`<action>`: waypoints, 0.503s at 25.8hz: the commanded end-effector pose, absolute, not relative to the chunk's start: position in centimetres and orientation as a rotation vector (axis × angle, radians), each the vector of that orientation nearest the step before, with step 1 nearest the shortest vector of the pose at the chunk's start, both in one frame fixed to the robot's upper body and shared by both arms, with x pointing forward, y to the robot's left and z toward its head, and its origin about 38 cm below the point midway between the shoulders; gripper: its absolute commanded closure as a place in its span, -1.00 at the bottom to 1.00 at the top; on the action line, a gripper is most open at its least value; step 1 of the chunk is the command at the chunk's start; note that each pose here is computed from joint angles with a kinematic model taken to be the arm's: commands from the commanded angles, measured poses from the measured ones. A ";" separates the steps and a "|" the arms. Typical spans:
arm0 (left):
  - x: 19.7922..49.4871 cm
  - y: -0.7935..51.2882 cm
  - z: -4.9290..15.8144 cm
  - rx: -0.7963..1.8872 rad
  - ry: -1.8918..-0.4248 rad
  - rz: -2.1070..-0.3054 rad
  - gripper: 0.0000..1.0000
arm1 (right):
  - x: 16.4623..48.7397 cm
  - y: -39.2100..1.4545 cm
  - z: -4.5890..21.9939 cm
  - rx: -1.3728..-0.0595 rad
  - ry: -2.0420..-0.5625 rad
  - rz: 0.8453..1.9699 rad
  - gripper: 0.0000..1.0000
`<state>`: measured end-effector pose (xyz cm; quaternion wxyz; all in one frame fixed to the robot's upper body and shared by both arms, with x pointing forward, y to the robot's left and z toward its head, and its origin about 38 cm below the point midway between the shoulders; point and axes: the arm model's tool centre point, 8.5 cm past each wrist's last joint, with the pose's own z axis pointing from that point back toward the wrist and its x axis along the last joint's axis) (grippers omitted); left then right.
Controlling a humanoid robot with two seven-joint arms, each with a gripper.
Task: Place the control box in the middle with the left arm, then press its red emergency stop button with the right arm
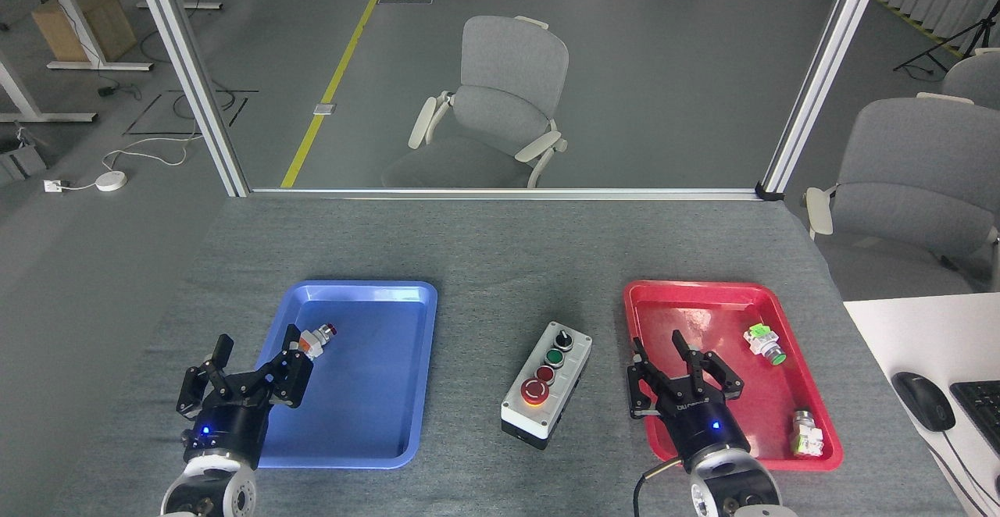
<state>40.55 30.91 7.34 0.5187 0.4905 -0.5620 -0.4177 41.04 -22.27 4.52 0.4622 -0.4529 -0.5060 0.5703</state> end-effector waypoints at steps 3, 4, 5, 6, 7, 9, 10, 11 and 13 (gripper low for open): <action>40.3 29.0 5.7 1.118 -1.347 -1.006 -0.97 | 41.2 -25.1 5.4 -1.200 -1.171 1.315 -0.95; 40.2 29.0 5.6 1.116 -1.344 -1.008 -0.97 | 41.2 -25.5 5.7 -1.215 -1.166 1.303 -0.96; 40.1 29.0 5.4 1.111 -1.339 -1.011 -0.97 | 41.2 -26.0 5.8 -1.227 -1.152 1.294 -0.96; 40.0 29.0 5.3 1.106 -1.333 -1.015 -0.97 | 41.2 -26.3 5.8 -1.231 -1.146 1.282 -0.95; 40.0 29.1 5.2 1.103 -1.328 -1.019 -0.97 | 41.2 -26.5 5.8 -1.226 -1.144 1.269 -0.96; 40.0 29.1 4.9 1.080 -1.307 -1.040 -0.97 | 41.2 -26.7 5.8 -1.207 -1.152 1.231 -0.96; 40.0 29.1 4.9 1.078 -1.304 -1.039 -0.97 | 41.2 -26.7 5.8 -1.196 -1.159 1.214 -0.96; 40.1 29.0 4.9 1.076 -1.308 -1.037 -0.97 | 41.2 -26.8 5.8 -1.193 -1.161 1.207 -0.96; 40.1 28.9 4.9 1.060 -1.318 -1.018 -0.97 | 41.2 -26.7 5.8 -1.189 -1.165 1.205 -0.96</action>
